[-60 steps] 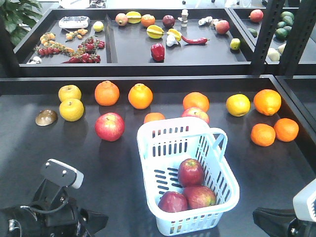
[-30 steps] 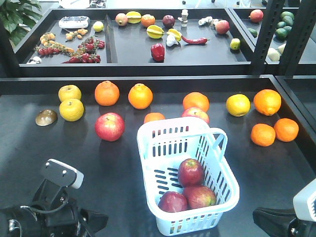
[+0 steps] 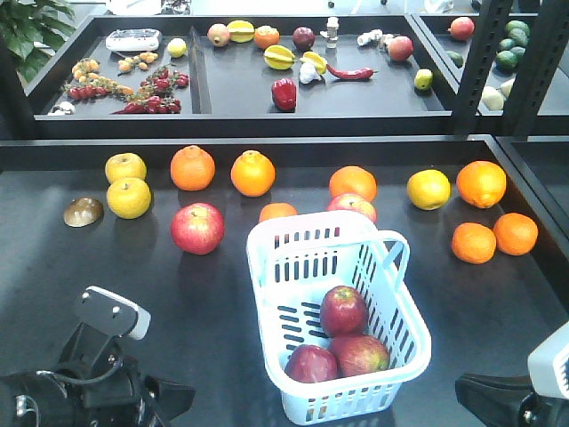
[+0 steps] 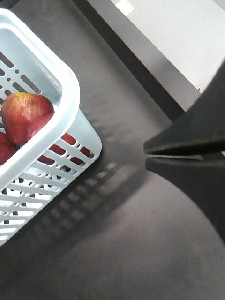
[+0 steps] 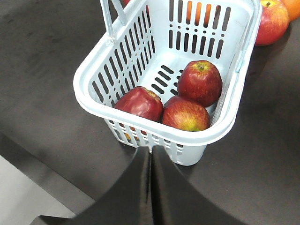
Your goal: Pick three apples into basket with both arms
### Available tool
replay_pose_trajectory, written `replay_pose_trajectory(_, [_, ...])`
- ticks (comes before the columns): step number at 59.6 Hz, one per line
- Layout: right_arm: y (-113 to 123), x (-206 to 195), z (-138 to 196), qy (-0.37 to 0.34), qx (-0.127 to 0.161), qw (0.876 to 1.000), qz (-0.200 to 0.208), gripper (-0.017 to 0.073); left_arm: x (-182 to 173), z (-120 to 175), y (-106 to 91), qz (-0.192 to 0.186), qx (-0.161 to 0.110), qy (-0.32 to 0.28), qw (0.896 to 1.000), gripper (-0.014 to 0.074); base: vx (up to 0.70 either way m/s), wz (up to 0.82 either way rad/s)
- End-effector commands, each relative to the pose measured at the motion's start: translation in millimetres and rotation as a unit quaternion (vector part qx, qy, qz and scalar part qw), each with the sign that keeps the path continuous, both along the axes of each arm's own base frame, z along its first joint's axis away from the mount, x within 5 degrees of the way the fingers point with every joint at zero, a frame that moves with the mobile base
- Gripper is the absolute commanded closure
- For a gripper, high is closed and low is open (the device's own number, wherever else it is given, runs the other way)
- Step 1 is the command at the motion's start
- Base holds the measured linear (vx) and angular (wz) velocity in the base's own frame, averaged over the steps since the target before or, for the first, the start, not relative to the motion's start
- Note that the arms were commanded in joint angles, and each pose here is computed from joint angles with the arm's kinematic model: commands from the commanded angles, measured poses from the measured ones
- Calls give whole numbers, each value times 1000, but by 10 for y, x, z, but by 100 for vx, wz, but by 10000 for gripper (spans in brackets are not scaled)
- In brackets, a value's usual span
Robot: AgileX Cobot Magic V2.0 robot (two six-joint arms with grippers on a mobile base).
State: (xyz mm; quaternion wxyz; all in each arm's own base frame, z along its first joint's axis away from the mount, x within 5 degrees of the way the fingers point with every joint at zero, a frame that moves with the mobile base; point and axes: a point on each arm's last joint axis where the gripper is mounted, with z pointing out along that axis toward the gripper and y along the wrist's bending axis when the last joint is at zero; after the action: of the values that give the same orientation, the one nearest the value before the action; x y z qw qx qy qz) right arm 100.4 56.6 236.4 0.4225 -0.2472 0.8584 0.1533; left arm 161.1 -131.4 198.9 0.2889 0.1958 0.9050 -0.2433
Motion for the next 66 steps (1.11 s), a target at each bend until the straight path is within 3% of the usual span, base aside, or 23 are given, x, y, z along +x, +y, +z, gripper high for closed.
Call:
replay_pose_trajectory(1, [1, 53, 126, -35, 14, 999, -12, 567, 42, 102, -24, 13, -17, -19, 1000, 599, 0, 0])
replay_pose_trajectory(17, [1, 53, 126, -35, 14, 999, -12, 567, 73, 121, -6, 24, -13, -39, 999, 599, 0, 0])
replay_pose_trajectory(22, [1, 53, 126, -35, 14, 999, -12, 567, 36, 237, 38, 8, -6, -83, 996, 599, 0, 0])
replay_pose_trajectory(31, [1, 53, 126, -35, 14, 999, -12, 567, -107, 531, 163, 0, -19, -161, 987, 599, 0, 0])
replay_pose_trajectory(38, [1, 53, 126, -35, 14, 999, -12, 567, -259, 619, 310, 24, -37, -201, 979, 599, 0, 0])
replay_pose_trajectory(48, [1, 53, 126, -35, 14, 999, -12, 567, -514, 406, 570, 91, -86, -232, 965, 599, 0, 0])
replay_pose_trajectory(57, [1, 53, 126, -35, 14, 999, -12, 567, -769, 107, 757, 101, -100, -251, 957, 599, 0, 0])
replay_pose_trajectory(66, [1, 53, 126, -35, 14, 999, -12, 567, -936, -33, 894, 114, -133, -300, 938, 599, 0, 0])
